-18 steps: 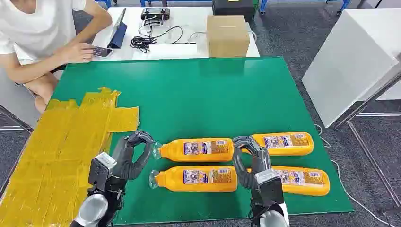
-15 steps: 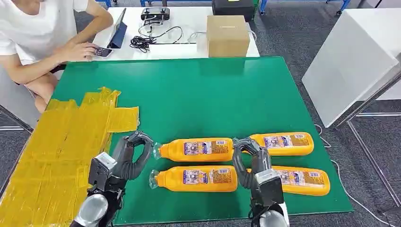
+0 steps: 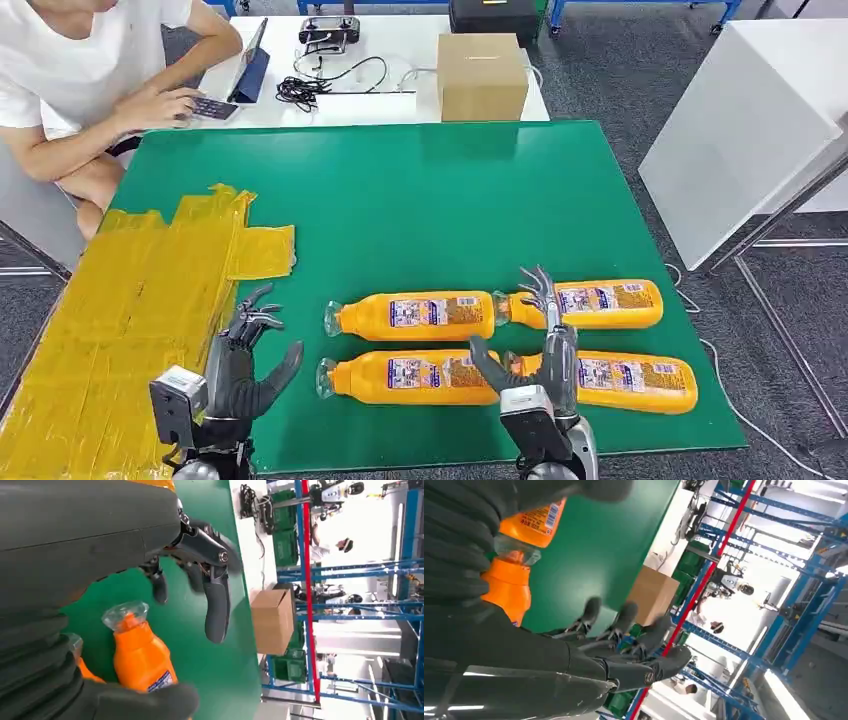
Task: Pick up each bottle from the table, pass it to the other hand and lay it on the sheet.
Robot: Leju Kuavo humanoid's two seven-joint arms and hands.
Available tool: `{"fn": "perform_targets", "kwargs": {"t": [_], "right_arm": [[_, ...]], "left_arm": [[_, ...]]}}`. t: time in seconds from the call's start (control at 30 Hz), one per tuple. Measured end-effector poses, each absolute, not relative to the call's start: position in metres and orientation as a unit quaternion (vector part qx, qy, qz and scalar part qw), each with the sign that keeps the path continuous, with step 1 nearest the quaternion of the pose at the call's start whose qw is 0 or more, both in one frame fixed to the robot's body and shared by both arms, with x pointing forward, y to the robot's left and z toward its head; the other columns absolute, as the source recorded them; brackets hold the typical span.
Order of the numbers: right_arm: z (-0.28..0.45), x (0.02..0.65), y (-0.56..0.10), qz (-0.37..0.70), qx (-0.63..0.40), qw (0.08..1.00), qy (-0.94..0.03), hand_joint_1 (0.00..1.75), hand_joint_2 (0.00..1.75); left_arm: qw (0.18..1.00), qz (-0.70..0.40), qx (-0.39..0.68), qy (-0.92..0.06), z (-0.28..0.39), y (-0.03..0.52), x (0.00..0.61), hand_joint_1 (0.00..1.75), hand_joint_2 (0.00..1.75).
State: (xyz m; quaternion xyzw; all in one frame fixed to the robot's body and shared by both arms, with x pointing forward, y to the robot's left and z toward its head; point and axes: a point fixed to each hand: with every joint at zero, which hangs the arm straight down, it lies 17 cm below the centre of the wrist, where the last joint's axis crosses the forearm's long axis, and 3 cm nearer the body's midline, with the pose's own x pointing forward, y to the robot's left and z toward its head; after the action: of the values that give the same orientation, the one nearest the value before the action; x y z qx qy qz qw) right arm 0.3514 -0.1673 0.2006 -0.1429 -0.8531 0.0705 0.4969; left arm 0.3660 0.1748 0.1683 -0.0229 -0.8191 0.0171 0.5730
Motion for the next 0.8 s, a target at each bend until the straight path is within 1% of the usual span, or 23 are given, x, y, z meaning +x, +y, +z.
{"fn": "perform_targets", "kwargs": {"t": [0.2,0.3,0.43,0.57,0.73,0.8], "right_arm": [[0.201,0.351,-0.167,0.073,-0.145,0.496,-0.853,0.00,1.75],[0.201,0.352,-0.164,0.104,-0.180,0.486,-0.849,0.00,1.75],[0.201,0.362,-0.163,0.187,-0.260,0.462,-0.827,0.00,1.75],[0.185,0.389,-0.163,0.299,-0.335,0.450,-0.772,0.00,1.75],[0.158,0.434,-0.154,0.421,-0.347,0.434,-0.717,0.00,1.75],[0.153,0.451,-0.148,0.453,-0.345,0.423,-0.705,0.00,1.75]], "left_arm": [[0.575,0.021,-0.020,-0.818,0.167,0.177,0.366,0.00,1.75],[0.574,0.016,-0.020,-0.818,0.167,0.176,0.365,0.00,1.75],[0.571,0.007,-0.027,-0.820,0.171,0.172,0.366,0.00,1.75],[0.570,0.000,-0.039,-0.820,0.175,0.167,0.370,0.00,1.75],[0.557,-0.007,-0.053,-0.829,0.189,0.160,0.378,0.00,1.75],[0.552,-0.009,-0.058,-0.832,0.194,0.157,0.383,0.00,1.75]]}}
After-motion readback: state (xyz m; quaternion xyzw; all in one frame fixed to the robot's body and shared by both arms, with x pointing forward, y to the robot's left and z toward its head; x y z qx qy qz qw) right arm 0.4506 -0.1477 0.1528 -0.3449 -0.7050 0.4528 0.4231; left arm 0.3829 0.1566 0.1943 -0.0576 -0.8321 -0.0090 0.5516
